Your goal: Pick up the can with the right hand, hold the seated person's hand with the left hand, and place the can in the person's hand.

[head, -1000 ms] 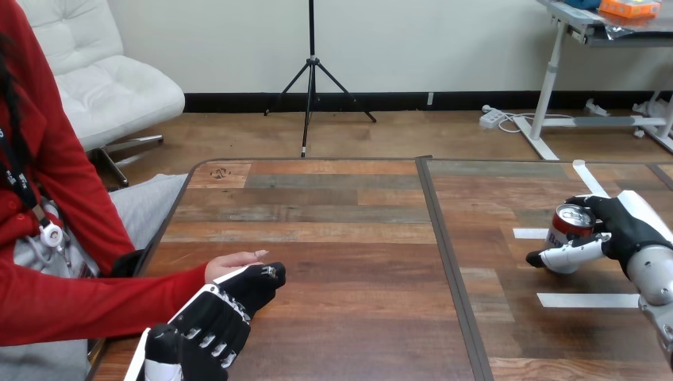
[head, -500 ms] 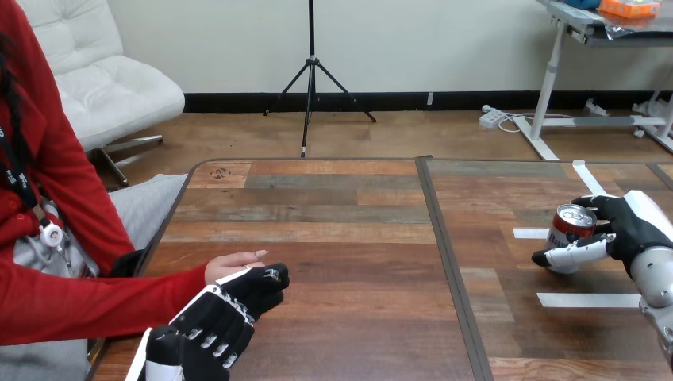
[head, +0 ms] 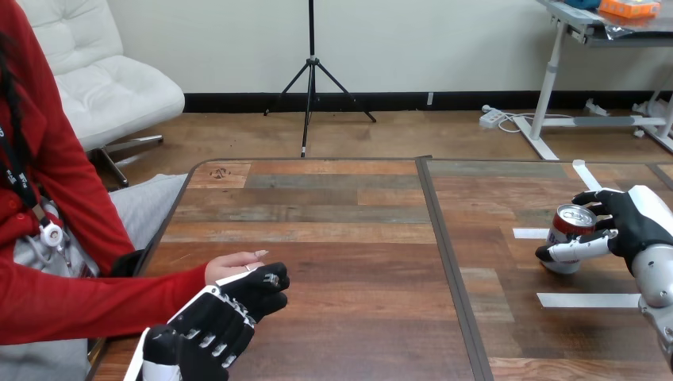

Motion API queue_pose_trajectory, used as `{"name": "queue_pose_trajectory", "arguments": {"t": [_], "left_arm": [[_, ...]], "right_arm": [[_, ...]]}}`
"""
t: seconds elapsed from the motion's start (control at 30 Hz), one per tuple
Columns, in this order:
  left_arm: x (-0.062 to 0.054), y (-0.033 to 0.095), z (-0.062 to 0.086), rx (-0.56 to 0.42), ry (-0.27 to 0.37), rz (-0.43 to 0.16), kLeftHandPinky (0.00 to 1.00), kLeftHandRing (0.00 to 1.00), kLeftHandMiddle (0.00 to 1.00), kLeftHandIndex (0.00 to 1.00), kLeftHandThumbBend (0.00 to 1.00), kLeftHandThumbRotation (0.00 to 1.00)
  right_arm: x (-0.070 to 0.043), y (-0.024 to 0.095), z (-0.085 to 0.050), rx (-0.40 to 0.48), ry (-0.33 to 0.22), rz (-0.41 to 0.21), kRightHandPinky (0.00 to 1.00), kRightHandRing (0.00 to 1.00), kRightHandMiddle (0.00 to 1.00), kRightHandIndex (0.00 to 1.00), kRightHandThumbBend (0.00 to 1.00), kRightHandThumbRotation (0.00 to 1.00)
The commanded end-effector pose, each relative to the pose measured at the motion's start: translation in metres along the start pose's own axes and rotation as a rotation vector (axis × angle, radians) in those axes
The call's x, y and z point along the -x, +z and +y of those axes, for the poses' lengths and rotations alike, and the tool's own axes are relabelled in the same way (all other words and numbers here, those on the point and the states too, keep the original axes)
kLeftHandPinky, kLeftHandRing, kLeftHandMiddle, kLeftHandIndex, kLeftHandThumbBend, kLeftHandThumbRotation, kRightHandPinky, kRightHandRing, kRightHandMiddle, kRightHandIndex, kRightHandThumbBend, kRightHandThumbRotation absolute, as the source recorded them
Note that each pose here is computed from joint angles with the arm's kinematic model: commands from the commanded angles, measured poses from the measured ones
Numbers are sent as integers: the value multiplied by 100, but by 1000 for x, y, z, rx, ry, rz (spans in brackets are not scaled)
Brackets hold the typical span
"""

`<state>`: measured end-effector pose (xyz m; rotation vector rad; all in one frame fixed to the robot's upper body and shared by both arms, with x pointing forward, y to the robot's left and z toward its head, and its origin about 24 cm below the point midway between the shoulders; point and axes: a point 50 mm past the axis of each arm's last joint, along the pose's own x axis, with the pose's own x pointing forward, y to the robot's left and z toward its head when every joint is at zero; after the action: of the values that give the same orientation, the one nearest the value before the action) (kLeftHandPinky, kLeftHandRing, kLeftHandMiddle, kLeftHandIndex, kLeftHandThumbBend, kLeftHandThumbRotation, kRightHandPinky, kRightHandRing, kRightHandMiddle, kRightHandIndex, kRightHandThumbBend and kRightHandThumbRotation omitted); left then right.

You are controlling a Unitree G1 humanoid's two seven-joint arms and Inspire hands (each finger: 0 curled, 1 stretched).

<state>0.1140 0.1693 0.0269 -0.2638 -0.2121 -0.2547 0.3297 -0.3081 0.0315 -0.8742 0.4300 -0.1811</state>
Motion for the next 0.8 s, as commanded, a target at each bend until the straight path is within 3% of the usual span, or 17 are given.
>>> {"name": "queue_pose_trajectory", "arguments": {"t": [0.0, 0.77], "left_arm": [[-22, 10, 1, -16, -21, -127, 76, 81, 79, 64, 76, 100], [-23, 12, 2, -12, -24, -136, 74, 82, 80, 63, 73, 98]], "right_arm": [[-7, 35, -12, -44, -65, -101, 49, 57, 62, 64, 69, 0], [-7, 31, -14, -52, -91, -92, 42, 48, 52, 51, 66, 0]]}}
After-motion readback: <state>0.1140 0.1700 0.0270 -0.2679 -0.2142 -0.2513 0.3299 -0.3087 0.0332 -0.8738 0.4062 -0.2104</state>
